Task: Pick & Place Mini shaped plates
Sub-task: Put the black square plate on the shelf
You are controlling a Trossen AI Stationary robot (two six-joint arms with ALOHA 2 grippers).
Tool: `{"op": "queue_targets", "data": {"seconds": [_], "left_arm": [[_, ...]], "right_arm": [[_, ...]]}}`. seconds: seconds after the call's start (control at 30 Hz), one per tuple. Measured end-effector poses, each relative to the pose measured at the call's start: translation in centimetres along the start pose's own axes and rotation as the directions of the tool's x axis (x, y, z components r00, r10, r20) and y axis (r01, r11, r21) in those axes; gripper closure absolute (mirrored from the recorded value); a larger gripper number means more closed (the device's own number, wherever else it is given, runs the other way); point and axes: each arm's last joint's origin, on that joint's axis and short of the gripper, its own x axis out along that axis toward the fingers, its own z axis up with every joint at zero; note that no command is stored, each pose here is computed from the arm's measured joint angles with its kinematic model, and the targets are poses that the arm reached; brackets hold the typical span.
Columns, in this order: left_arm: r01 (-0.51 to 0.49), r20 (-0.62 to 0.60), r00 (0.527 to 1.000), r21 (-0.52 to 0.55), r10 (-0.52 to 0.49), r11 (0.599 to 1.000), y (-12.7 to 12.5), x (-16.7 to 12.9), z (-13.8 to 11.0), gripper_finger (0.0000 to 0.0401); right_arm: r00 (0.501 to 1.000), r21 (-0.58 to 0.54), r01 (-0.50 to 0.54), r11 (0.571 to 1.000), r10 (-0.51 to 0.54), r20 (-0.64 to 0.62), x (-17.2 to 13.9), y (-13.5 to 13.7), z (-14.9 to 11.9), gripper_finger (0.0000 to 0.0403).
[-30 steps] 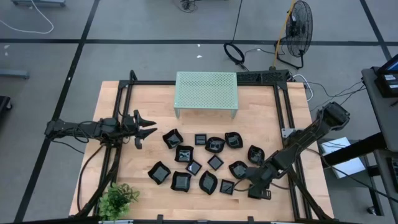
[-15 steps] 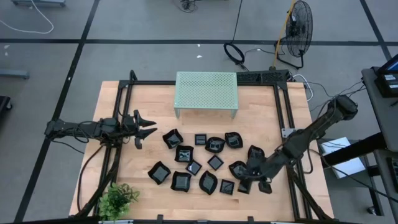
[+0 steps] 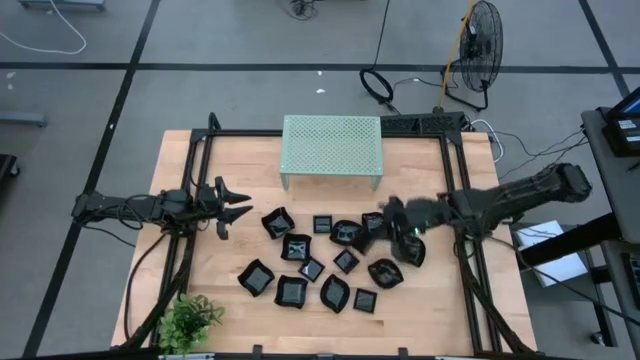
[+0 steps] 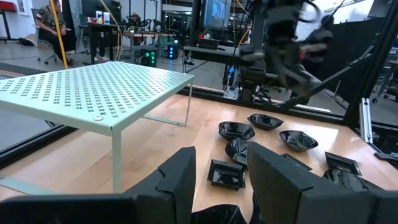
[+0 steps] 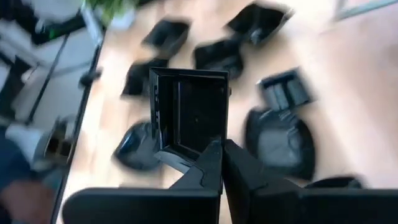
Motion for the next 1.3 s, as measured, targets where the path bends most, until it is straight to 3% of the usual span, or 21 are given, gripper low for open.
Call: {"op": "queue_targets", "data": {"seconds": [0.17,0.3,0.63,0.8,1.0,1.13,1.3], "left_arm": [[0.0,0.0,1.0,0.0,0.0,1.0,0.0,0.0,0.0,0.0256],[0.0,-0.001,1.0,0.0,0.0,1.0,0.0,0.0,0.0,0.0256],[0.0,-0.001,1.0,0.001,0.0,1.0,0.0,0.0,0.0,0.0256],[0.0,0.0,1.0,0.0,0.0,1.0,0.0,0.0,0.0,0.0256],[0.0,-0.001,1.0,0.0,0.0,1.0,0.0,0.0,0.0,0.0256],[0.0,0.0,1.0,0.0,0.0,1.0,0.0,0.0,0.0,0.0256],[0.0,0.0,1.0,0.0,0.0,1.0,0.0,0.0,0.0,0.0256]], "right_arm": [[0.994,0.074,0.02,0.997,-0.028,0.102,-0.9,-4.5,3.3,0.0402],[0.975,0.132,0.116,0.984,-0.139,0.176,-2.3,-8.0,5.3,0.0403],[0.888,0.276,0.35,0.895,-0.411,0.207,-5.6,-15.2,5.8,0.0403],[0.884,0.319,0.38,0.868,-0.442,0.152,-4.8,-17.0,5.3,0.0403],[0.887,0.306,0.397,0.865,-0.448,0.115,-3.6,-18.1,5.0,0.0403],[0.863,0.302,0.439,0.846,-0.491,0.121,-3.3,-18.5,5.1,0.0403],[0.854,0.292,0.433,0.853,-0.492,0.168,-3.2,-18.6,5.6,0.0403]]}}
